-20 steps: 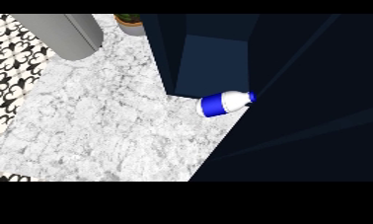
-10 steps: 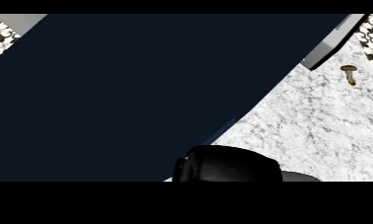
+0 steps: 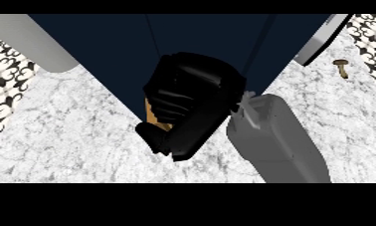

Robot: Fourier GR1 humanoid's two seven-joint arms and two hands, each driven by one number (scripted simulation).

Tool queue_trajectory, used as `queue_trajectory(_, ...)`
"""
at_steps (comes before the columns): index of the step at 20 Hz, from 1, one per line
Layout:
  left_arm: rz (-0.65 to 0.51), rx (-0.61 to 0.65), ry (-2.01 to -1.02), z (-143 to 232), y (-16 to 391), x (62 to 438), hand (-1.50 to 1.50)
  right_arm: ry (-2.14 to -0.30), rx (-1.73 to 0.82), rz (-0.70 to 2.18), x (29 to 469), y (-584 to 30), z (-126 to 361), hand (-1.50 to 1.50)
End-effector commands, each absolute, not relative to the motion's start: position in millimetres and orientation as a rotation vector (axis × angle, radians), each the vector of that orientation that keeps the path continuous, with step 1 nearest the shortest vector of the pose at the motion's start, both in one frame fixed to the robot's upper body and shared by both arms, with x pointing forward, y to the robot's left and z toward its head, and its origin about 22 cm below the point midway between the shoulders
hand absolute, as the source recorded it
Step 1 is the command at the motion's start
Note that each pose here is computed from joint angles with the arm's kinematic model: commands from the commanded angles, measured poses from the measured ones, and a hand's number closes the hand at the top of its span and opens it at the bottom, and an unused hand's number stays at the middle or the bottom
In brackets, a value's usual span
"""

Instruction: Pick up the bottled water, place it into the cabinet and close the cabinet

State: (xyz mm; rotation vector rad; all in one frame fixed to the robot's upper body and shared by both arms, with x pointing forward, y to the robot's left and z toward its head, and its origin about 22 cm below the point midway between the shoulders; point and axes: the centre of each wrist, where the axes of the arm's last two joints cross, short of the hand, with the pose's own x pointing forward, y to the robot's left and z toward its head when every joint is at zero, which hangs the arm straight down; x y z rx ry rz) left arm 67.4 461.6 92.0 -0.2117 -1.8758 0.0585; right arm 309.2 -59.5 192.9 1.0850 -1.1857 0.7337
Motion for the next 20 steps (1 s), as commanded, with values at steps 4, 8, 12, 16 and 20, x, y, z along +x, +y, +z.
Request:
queue_trajectory(4,0.059,-0.217,-1.891,91.1,461.7,52.6,-1.5,-1.294,1.001,0.593,358.1,-62.2,195.6,1.5)
queue_trajectory(8,0.059,-0.236,-1.889,90.2,454.7,55.3,-1.5,-1.372,0.962,0.666,370.1,-78.8,169.6,1.5)
queue_trajectory(12,0.07,-0.215,-1.885,89.9,464.7,56.2,-1.5,-1.444,0.921,0.646,379.4,-70.9,193.3,1.5)
queue_trajectory(16,0.068,-0.226,-1.863,80.4,454.8,52.8,-1.5,-1.554,0.909,0.603,385.6,-75.0,221.1,-1.5)
queue_trajectory(20,0.047,-0.224,-1.877,89.8,453.6,58.5,-1.5,-1.627,0.817,0.584,389.7,-71.3,232.6,-1.5)
